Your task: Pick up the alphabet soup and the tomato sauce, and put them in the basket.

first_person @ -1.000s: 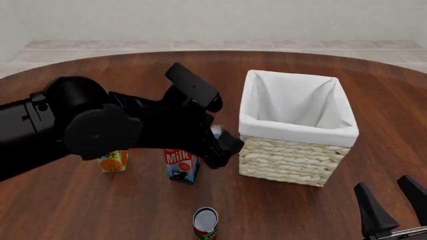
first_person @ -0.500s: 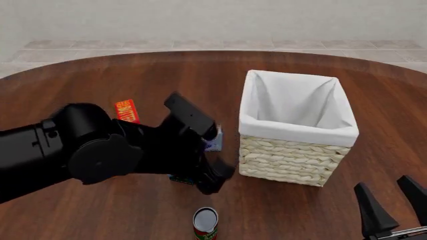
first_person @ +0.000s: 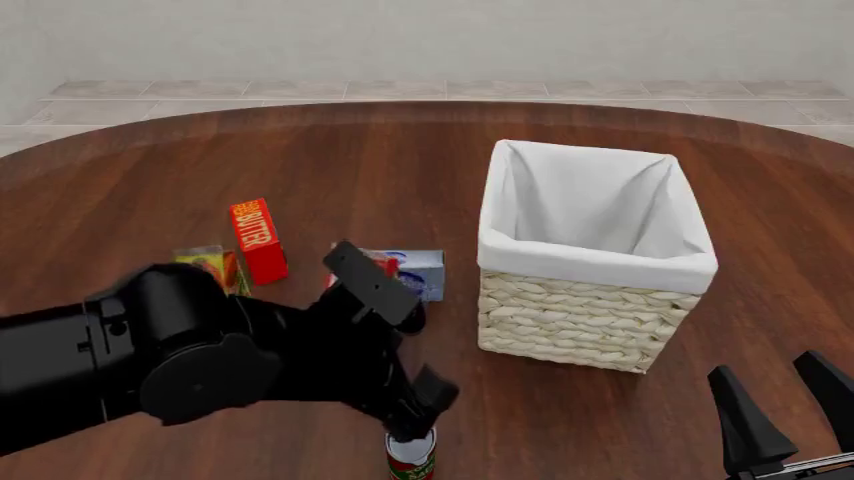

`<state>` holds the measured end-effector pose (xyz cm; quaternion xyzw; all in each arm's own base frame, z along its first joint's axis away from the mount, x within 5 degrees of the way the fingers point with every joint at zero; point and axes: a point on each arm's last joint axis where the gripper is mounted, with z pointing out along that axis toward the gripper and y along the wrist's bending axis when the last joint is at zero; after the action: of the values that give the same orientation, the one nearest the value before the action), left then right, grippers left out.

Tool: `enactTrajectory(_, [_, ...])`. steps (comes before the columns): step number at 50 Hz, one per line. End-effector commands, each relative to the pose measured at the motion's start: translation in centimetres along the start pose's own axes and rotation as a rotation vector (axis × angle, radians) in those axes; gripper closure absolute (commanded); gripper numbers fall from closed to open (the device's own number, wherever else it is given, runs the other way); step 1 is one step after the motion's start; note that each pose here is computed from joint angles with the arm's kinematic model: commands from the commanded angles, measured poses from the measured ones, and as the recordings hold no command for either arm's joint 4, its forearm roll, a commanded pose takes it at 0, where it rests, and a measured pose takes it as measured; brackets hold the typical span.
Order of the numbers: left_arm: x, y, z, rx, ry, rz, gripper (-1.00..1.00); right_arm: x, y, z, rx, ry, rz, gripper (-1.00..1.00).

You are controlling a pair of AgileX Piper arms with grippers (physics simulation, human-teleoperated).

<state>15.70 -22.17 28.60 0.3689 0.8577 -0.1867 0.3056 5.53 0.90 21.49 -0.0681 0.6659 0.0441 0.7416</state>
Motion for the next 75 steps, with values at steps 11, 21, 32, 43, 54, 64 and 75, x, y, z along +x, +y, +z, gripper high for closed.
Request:
enactTrajectory(11, [2.2, -0.5, 0.7, 0.014, 0.043, -0.033, -1.0, 0.0, 0.0, 0.0, -0.002, 0.0, -0.001, -1.0])
enactTrajectory(21, [2.7, -0.2, 1.0, 0.006, 0.054, -0.041, -1.0, 0.0, 0.0, 0.0, -0.003, -0.001, 0.0, -1.0])
enactTrajectory(32, [2.8, 0.7, 1.7, -0.019, 0.069, -0.037, -1.0, 0.0, 0.0, 0.0, -0.004, 0.0, -0.002, -1.0])
enactTrajectory(43, [3.2, 0.7, 2.8, -0.018, 0.084, -0.028, -1.0, 0.0, 0.0, 0.0, -0.002, -0.001, -0.001, -1.0])
enactTrajectory(54, [3.8, 0.0, 3.6, -0.002, 0.087, -0.023, -1.0, 0.0, 0.0, 0.0, 0.004, -0.002, 0.001, -1.0])
enactTrajectory(64, [4.1, 0.0, 3.7, -0.001, 0.09, -0.029, -1.0, 0.0, 0.0, 0.0, 0.002, -0.002, 0.001, -1.0])
enactTrajectory(75, [4.3, 0.6, 3.8, -0.014, 0.094, -0.037, -1.0, 0.0, 0.0, 0.0, -0.001, -0.001, 0.0, -1.0])
